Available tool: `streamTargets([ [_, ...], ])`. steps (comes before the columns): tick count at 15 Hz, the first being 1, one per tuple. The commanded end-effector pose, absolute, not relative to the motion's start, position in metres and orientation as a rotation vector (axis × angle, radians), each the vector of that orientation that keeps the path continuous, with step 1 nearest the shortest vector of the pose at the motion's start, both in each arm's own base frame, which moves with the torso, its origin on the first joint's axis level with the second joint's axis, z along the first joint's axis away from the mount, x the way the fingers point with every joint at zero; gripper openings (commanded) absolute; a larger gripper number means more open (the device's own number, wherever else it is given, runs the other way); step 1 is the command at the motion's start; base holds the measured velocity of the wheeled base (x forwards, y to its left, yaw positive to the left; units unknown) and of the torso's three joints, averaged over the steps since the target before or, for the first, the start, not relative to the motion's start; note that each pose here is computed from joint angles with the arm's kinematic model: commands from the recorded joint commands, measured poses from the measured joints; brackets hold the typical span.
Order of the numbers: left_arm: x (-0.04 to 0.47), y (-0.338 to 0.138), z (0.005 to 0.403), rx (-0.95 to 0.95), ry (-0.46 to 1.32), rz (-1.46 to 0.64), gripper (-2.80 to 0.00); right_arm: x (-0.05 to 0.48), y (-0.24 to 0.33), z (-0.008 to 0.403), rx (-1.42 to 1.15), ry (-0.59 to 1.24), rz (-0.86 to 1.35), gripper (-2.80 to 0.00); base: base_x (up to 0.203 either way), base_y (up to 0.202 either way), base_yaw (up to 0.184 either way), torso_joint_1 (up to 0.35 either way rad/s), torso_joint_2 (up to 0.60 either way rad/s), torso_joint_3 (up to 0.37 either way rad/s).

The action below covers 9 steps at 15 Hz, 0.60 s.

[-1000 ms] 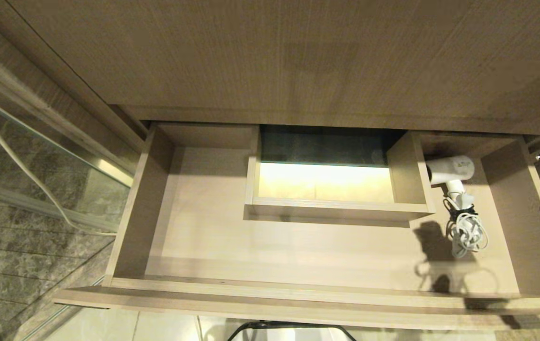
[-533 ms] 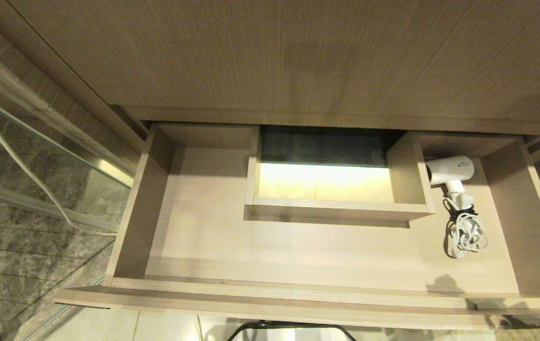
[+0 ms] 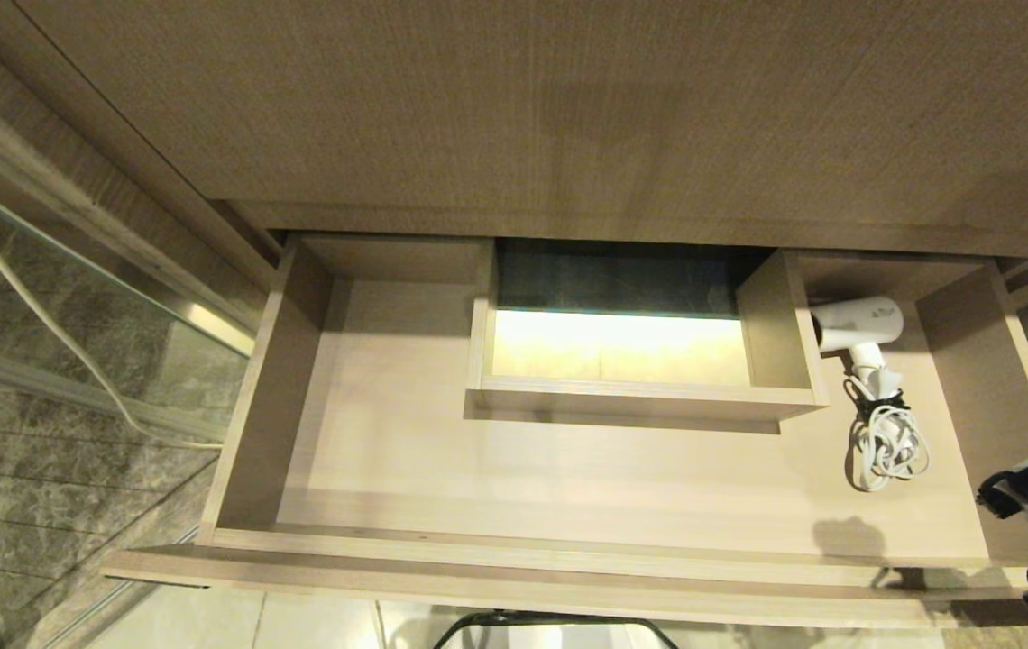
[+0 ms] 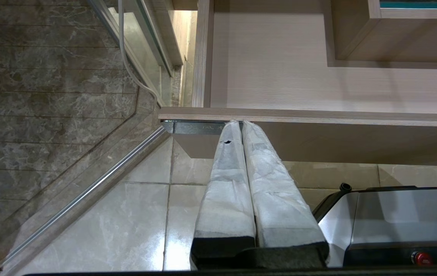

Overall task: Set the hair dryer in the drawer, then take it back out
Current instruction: Close the drawer

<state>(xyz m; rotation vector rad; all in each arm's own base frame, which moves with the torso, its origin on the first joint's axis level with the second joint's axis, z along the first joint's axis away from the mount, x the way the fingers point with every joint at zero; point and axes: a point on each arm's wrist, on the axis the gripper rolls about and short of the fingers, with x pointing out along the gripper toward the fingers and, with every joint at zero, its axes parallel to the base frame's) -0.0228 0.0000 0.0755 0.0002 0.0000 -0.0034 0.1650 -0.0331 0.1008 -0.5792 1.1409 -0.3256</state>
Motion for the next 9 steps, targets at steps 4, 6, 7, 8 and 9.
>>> streamTargets([
  [4,-0.023,0.000,0.075,0.000,0.002,-0.003,-2.80,0.176,-0.041,0.082,-0.596,1.262,-0.339,-2.80,0.000,0.000,0.000,0.000,0.00,0.000],
  [6,-0.023,0.000,0.075,0.000,0.002,-0.003,-2.80,0.181,-0.041,0.089,-0.590,1.221,-0.355,-2.80,0.000,0.000,0.000,0.000,0.00,0.000],
  [7,-0.023,0.000,0.075,0.000,0.002,-0.003,-2.80,0.184,-0.042,0.094,-0.587,1.193,-0.365,-2.80,0.000,0.000,0.000,0.000,0.00,0.000],
  [8,-0.023,0.000,0.075,0.000,0.002,-0.003,-2.80,0.186,-0.042,0.098,-0.585,1.171,-0.373,-2.80,0.000,0.000,0.000,0.000,0.00,0.000],
  [9,-0.023,0.000,0.075,0.000,0.002,-0.003,-2.80,0.187,-0.042,0.105,-0.582,1.133,-0.386,-2.80,0.000,0.000,0.000,0.000,0.00,0.000],
])
